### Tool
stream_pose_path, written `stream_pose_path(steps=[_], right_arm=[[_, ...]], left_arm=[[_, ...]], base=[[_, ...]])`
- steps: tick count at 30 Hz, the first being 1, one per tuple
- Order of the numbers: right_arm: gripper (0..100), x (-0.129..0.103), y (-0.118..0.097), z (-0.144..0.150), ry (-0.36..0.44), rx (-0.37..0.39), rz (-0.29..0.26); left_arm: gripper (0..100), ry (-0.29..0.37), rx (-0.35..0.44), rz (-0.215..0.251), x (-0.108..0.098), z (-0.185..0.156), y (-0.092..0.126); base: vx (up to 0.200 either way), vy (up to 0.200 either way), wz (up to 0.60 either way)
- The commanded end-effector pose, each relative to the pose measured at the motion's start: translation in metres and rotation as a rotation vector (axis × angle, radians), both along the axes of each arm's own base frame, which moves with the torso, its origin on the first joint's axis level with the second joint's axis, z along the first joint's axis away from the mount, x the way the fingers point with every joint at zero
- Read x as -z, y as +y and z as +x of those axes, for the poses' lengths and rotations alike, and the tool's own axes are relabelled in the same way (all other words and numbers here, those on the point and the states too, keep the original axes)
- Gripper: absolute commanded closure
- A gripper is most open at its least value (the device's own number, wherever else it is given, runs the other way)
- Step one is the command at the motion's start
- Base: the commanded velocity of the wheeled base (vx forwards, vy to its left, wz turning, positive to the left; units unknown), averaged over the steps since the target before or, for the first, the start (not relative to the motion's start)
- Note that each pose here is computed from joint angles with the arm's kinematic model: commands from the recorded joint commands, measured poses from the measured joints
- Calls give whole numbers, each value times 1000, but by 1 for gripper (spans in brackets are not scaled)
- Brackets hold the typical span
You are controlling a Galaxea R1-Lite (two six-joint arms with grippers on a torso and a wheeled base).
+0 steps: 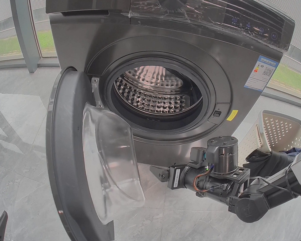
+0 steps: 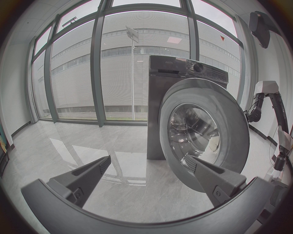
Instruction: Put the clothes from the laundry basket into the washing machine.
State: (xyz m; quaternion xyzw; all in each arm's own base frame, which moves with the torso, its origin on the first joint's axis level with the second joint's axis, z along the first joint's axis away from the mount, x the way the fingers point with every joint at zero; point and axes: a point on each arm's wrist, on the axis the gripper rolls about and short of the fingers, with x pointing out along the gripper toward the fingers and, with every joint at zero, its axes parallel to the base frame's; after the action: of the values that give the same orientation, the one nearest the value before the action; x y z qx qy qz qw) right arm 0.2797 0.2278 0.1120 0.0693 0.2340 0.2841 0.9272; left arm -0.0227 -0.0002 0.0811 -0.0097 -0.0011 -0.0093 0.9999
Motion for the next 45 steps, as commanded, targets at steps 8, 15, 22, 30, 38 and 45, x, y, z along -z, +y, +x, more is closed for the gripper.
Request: stream_pose_path(steps=[8,15,22,30,38,45], right_arm=[[0,5,11,8,-7,-9,0],[0,27,37,1,25,-69,-28],[0,27,60,-3,-20,-103,7],[0,22,57,20,-55,-65,37],[0,37,101,29,-81,-110,63],[0,53,140,30,-118,-116,78]], left_arm=[[0,-2,-2,1,5,0,0],[0,-2,-2,1,5,0,0],[0,-2,0,1,5,0,0],[0,-2,-2,2,5,0,0],[0,-2,-2,2,5,0,0],[0,-2,-2,1,5,0,0]], base=[[-150,0,0],[-86,0,0],[0,0,0],[0,0,0],[0,0,0],[0,0,0]])
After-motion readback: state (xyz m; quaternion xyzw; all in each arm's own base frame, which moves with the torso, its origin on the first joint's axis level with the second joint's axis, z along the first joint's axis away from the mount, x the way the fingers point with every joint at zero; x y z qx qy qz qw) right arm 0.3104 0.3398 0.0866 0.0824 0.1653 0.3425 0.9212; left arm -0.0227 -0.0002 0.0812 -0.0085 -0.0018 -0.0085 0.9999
